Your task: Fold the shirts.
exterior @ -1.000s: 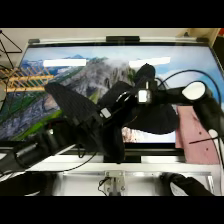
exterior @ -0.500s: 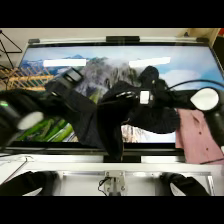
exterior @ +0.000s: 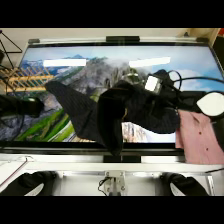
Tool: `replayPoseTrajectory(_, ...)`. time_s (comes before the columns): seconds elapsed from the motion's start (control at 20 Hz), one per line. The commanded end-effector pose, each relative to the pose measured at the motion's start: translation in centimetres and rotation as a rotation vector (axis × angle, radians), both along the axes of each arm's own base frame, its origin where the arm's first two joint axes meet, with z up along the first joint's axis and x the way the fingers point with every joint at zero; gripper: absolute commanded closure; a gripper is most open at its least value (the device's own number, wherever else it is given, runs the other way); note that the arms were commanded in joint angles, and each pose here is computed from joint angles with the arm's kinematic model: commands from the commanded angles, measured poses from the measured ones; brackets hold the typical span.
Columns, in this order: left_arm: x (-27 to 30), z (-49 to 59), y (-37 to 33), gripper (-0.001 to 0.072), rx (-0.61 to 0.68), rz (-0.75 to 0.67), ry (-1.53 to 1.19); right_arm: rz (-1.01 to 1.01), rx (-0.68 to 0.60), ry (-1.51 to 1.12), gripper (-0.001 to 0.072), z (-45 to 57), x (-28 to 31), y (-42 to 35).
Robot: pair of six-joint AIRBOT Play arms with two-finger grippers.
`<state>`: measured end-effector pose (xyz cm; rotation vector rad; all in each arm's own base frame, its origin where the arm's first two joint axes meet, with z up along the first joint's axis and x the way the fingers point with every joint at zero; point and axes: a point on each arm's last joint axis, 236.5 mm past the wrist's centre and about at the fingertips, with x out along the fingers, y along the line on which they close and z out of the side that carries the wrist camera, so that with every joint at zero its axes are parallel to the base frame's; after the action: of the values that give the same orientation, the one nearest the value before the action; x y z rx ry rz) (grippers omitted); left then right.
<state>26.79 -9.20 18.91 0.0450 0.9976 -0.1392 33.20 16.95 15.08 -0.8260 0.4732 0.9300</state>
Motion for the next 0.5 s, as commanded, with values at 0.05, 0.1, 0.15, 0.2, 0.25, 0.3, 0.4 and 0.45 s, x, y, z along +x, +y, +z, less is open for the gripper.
replayPoseTrajectory(0.05, -3.0, -4.2, -11.4, 0.0067, -0.442, -0.058, 0.177, -0.082, 0.063, 0.058, 0.0625, 0.1, 0.0, 0.0)
replayPoseTrajectory(0.1, -3.5, -6.0, -14.0, 0.0067, -0.486, -0.072, 0.2, -0.096, 0.073, 0.068, 0.0625, 0.1, 0.0, -0.1)
replayPoseTrajectory(0.15, -4.4, -8.1, -16.4, 0.0067, -0.514, -0.077, 0.232, -0.101, 0.078, 0.072, 0.0625, 0.1, 0.0, 0.0)
replayPoseTrajectory(0.2, -5.2, -9.7, -18.5, 0.0066, -0.538, -0.082, 0.257, -0.101, 0.077, 0.072, 0.0625, 0.1, 0.0, -0.1)
replayPoseTrajectory(0.25, -5.9, -10.8, -20.6, 0.0051, -0.555, -0.105, 0.267, -0.101, 0.077, 0.072, 0.0625, 0.1, 0.0, -0.1)
replayPoseTrajectory(0.3, -6.4, -11.6, -22.4, 0.0041, -0.555, -0.139, 0.275, -0.101, 0.077, 0.072, 0.0625, 0.1, 0.0, -0.1)
replayPoseTrajectory(0.4, -7.2, -13.4, -23.8, 0.0042, -0.532, -0.152, 0.31, -0.098, 0.075, 0.079, 0.0625, 0.0, -0.2, 0.0)
replayPoseTrajectory(0.45, -7.3, -14.4, -23.7, 0.0042, -0.503, -0.148, 0.33, -0.096, 0.074, 0.084, 0.0625, -0.1, -0.3, 0.0)
